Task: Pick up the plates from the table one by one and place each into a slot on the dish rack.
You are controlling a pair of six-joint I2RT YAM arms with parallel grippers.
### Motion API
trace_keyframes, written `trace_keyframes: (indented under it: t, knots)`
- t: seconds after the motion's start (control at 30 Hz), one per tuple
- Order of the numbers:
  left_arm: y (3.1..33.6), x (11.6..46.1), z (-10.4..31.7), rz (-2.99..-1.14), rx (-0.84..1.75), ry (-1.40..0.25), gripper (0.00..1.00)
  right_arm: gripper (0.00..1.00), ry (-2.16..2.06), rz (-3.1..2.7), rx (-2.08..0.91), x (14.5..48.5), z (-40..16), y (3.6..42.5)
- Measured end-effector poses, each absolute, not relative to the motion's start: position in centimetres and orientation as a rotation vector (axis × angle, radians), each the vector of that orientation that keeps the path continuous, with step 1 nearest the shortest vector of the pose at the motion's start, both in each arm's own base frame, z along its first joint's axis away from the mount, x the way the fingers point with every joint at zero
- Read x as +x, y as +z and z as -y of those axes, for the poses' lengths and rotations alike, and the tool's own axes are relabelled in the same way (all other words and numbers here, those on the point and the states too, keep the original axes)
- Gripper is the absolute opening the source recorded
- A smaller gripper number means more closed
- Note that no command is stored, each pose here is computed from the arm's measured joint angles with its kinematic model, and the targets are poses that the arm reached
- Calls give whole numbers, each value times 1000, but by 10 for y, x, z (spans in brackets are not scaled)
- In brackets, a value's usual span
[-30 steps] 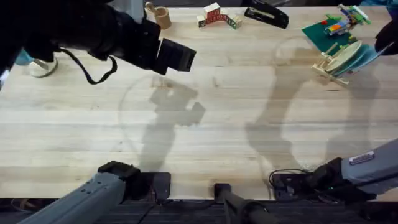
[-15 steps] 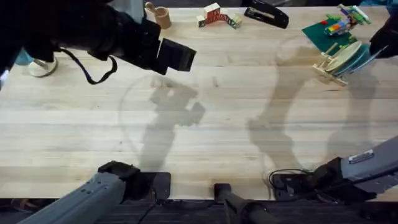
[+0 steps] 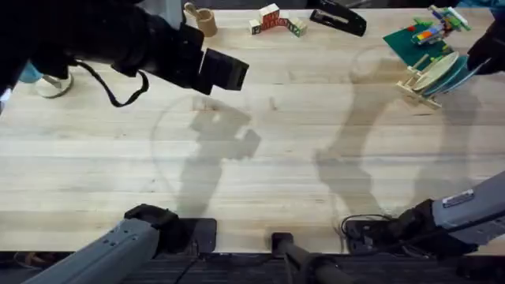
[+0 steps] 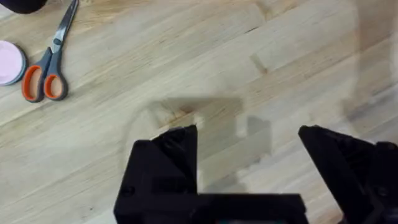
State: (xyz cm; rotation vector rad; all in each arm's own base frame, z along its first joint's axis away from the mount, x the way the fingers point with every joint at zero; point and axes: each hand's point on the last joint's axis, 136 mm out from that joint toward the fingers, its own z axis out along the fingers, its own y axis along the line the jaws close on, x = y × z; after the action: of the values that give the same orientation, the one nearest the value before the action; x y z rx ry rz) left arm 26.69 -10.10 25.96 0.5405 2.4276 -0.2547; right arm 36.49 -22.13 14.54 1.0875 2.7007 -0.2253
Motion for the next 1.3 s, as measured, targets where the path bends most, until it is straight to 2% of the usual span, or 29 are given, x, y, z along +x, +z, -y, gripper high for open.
trace_keyframes:
  t: [0.53,0.67,0.77,1.3]
  knots:
    - [260,267,101,-2432,523,-261,993,34,-225,-2701,1088,365,221,145]
    - [260,267,101,-2434,518,-263,994,134,-225,-2701,1087,365,221,145]
    - [260,267,101,-2434,518,-263,993,170,-225,-2701,1087,365,221,145]
    - [260,267,101,-2434,518,-263,994,172,-225,-2699,1086,362,220,151]
